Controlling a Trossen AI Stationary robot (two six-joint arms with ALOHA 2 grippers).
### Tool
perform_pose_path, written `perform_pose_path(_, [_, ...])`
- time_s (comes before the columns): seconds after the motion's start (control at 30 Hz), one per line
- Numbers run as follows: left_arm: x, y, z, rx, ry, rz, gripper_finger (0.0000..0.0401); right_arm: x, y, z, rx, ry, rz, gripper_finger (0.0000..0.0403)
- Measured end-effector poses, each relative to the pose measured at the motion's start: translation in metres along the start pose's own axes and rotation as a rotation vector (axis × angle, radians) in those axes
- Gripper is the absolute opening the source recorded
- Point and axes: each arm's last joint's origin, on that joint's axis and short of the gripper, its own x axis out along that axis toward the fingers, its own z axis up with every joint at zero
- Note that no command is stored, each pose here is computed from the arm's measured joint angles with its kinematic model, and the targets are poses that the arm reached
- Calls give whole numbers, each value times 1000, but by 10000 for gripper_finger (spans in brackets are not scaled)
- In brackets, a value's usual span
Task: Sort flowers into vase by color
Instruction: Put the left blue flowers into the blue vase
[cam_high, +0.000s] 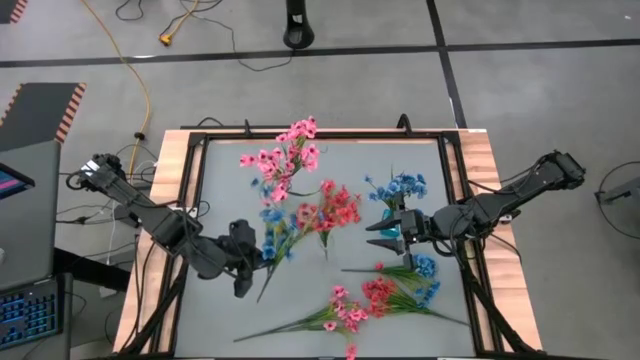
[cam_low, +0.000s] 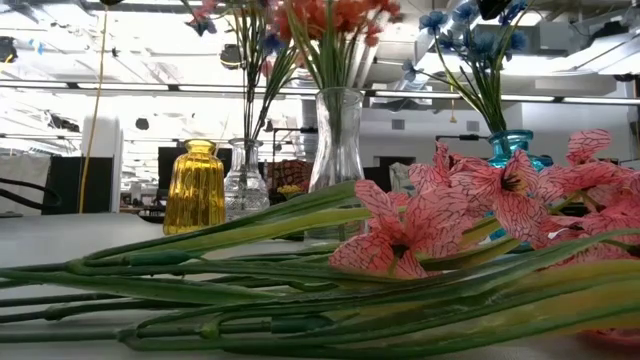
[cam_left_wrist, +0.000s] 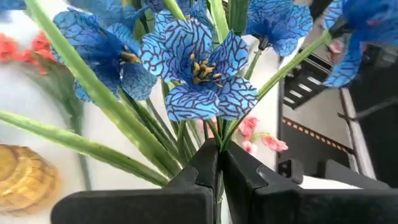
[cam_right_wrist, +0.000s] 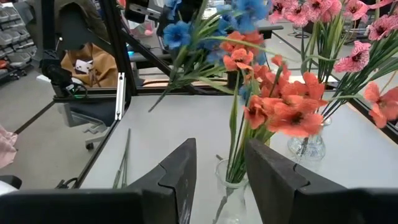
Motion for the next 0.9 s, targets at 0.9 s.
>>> perform_pose_path(0.9, [-46, -33, 37, 135, -328, -524, 0, 0, 0, 0, 1, -2, 0, 162])
